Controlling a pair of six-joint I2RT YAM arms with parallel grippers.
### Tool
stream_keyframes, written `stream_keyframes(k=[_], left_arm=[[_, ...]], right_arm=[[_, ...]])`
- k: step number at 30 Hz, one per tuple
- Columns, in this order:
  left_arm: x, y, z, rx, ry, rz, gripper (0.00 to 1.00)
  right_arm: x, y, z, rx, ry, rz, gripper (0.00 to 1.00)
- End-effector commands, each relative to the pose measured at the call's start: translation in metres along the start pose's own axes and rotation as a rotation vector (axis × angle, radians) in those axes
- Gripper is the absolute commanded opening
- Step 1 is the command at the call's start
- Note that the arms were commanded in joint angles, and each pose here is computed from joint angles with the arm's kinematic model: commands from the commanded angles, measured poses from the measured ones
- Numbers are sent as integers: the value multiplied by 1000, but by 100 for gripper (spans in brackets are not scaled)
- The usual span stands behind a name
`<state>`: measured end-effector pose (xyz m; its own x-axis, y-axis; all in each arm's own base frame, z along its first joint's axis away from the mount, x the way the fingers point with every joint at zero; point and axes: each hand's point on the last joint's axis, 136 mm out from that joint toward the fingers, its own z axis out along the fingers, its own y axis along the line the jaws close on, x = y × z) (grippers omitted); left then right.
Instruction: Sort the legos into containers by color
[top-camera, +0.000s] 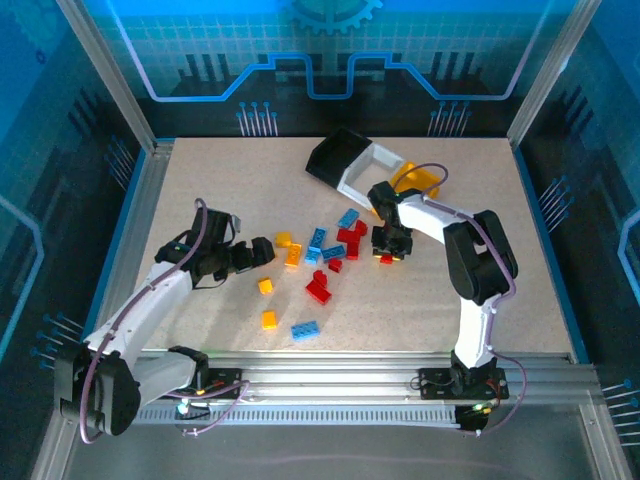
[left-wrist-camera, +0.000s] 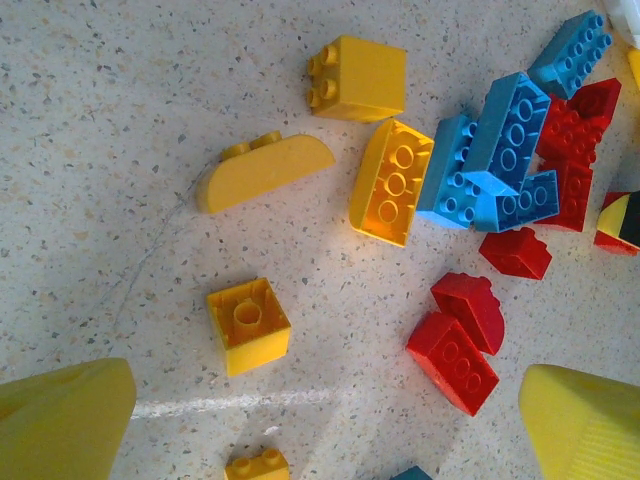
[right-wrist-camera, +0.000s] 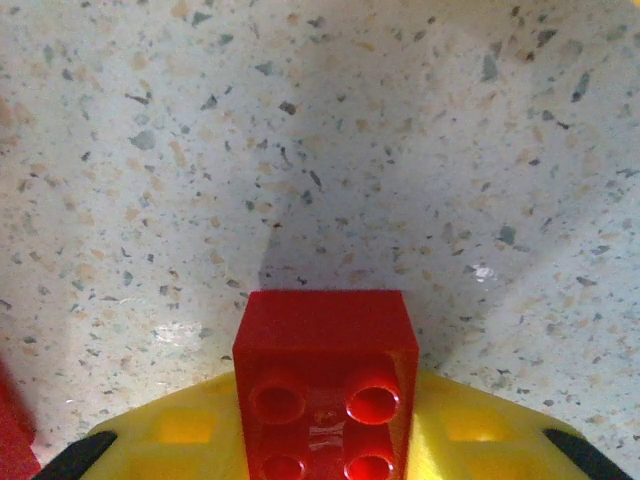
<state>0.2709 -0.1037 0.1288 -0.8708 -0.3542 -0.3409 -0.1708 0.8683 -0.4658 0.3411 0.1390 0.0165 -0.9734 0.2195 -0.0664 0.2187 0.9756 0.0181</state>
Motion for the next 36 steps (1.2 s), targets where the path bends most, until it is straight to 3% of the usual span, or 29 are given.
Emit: stream_keyframes(k=[1, 8, 13, 18, 28, 36], left_arm=[[-7, -12, -3, 37, -11, -10, 99], [-11, -17, 1, 65, -15, -42, 99], [-16, -23, 8, 87, -8, -66, 99], [-20, -27, 12, 107, -9, -92, 99], [-13, -21, 9, 78, 15, -67, 99], [-2, -13, 9, 53, 44, -61, 99]], right_arm=[[3, -10, -7, 6, -8, -5, 31], [-1, -3, -59, -80, -79, -49, 29], [-22, 1, -119, -157, -200, -31, 29], [-49, -1, -146, -213, -256, 16, 29], [-112, -16, -106, -206, -191, 130, 29], [-136, -15, -64, -161, -123, 149, 29]])
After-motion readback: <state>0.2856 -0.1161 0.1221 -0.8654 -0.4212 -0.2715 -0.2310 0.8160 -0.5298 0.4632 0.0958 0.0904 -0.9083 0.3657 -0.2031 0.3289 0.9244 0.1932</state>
